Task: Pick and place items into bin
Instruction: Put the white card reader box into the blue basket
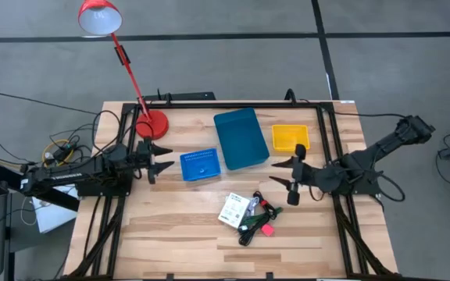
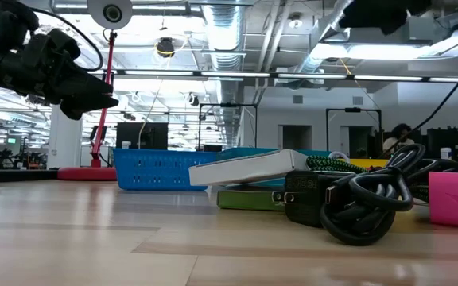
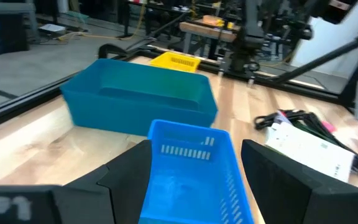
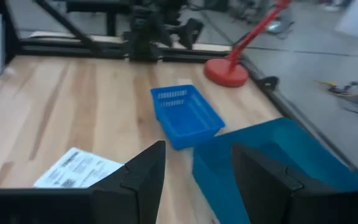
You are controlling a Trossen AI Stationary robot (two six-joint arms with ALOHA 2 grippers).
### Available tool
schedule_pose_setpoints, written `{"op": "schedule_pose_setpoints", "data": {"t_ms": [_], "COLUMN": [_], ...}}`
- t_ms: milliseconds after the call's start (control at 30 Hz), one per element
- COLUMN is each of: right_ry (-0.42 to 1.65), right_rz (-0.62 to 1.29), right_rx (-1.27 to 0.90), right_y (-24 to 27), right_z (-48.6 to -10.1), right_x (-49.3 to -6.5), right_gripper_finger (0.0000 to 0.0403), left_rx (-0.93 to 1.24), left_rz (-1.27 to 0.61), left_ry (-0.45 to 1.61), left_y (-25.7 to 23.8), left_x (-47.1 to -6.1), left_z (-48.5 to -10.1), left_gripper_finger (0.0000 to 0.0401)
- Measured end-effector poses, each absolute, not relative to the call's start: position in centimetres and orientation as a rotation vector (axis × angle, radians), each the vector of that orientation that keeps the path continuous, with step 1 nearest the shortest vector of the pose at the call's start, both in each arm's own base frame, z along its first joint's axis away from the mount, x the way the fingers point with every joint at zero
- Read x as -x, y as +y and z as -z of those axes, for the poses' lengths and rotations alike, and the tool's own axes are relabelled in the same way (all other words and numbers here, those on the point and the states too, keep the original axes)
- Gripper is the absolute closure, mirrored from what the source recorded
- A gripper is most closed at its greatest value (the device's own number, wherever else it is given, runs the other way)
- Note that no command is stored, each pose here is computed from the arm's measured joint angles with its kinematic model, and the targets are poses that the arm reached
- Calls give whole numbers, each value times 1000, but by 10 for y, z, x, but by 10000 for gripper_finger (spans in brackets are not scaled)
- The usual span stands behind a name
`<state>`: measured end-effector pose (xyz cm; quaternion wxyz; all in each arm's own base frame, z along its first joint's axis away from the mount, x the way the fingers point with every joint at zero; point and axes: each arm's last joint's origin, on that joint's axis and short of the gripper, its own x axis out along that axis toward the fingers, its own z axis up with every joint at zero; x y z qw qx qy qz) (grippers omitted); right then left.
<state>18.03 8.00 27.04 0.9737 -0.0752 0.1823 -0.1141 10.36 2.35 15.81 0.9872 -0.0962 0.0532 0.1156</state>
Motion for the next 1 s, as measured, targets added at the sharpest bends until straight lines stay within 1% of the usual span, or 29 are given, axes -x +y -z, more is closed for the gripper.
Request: {"op": "schedule_pose_setpoints", "data": {"t_ms": [233,500,600,667,733,867,1000], "right_ry": [330,307,298,292,290,291,291], "right_rz": [366,373,394,410,424,424,424], "right_rx": [180,155,162,170,179,182,182], "right_y": [85,89,90,90,90,90,90], "right_z": [-260,-261,-261,-262,-262,-261,-261], "right_x": [-174,-172,-170,-170,-169,-169,-169], "right_gripper_finger": [226,226,226,226,226,226,226], "left_rx": [189,145,200,217,237,214,141], "left_rz": [-282,-299,-317,-310,-253,-67,21], "left_ry": [90,53,33,-21,-93,-233,-297], "left_y": [25,26,26,26,25,17,9], "left_x": [-103,-104,-104,-104,-104,-103,-106], "left_z": [-159,-163,-164,-169,-176,-192,-199], "left_gripper_finger": [163,163,163,163,163,163,163]}}
